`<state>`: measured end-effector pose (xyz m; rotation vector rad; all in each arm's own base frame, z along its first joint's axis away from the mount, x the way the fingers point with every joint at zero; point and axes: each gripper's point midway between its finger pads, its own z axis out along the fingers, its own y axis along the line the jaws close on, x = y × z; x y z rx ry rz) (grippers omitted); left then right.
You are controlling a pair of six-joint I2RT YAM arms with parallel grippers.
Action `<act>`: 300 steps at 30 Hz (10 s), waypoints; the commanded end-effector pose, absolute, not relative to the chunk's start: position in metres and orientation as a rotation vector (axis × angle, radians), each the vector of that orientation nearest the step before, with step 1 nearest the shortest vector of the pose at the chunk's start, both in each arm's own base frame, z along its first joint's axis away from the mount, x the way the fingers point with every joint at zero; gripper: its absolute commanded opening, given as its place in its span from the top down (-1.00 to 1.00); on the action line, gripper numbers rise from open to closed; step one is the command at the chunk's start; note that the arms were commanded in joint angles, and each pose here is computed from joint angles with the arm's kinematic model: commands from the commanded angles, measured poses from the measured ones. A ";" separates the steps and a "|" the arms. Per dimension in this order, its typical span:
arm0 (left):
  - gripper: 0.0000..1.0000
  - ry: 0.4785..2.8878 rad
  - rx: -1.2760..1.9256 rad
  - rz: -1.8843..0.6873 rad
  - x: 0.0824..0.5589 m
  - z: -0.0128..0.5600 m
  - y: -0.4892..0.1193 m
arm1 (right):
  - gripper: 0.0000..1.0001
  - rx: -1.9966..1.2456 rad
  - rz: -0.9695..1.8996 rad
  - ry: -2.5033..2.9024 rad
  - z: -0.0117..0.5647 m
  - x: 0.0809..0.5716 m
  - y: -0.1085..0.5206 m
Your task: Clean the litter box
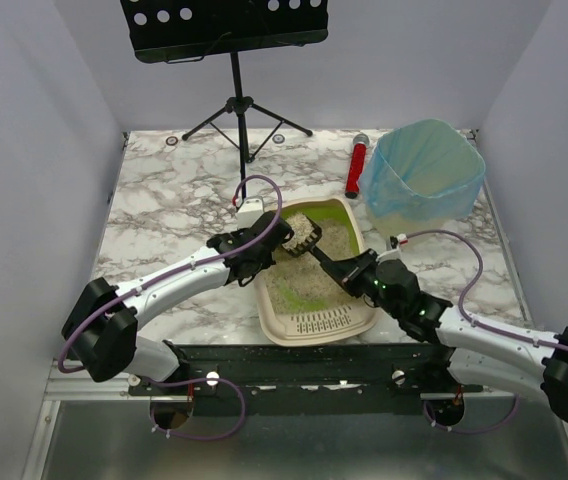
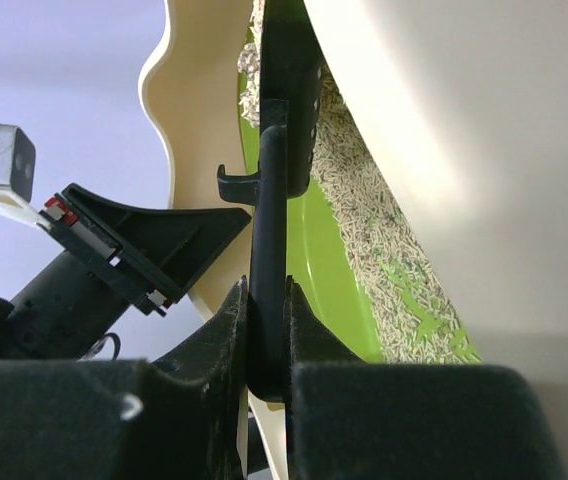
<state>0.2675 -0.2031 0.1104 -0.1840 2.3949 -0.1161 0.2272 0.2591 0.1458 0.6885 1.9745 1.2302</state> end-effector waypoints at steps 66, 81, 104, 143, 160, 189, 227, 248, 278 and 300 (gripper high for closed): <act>1.00 2.436 -0.165 -0.345 0.266 0.113 -0.241 | 0.99 0.743 1.448 1.741 0.179 0.175 0.192; 1.00 2.411 -0.138 -0.350 0.266 0.119 -0.237 | 0.99 0.616 1.425 1.877 0.169 0.171 0.215; 1.00 2.418 -0.134 -0.343 0.267 0.117 -0.238 | 0.99 0.593 1.562 1.651 0.220 0.170 0.206; 1.00 2.395 -0.141 -0.358 0.266 0.124 -0.235 | 0.99 0.668 1.570 1.734 0.211 0.167 0.209; 1.00 2.389 -0.138 -0.360 0.266 0.126 -0.235 | 0.99 0.668 1.530 1.805 0.185 0.167 0.213; 1.00 2.382 -0.136 -0.341 0.267 0.127 -0.232 | 0.99 0.676 1.451 1.808 0.187 0.172 0.205; 1.00 2.369 -0.135 -0.339 0.267 0.131 -0.229 | 0.99 0.753 1.336 1.912 0.154 0.176 0.202; 1.00 2.364 -0.143 -0.358 0.267 0.131 -0.230 | 0.99 0.746 0.941 1.616 0.334 0.226 0.146; 1.00 2.375 -0.130 -0.290 0.270 0.127 -0.226 | 0.94 0.392 -0.290 1.643 0.339 0.291 0.077; 1.00 2.389 -0.010 -0.319 0.270 0.128 -0.235 | 0.81 0.182 -0.559 1.697 0.348 0.289 0.065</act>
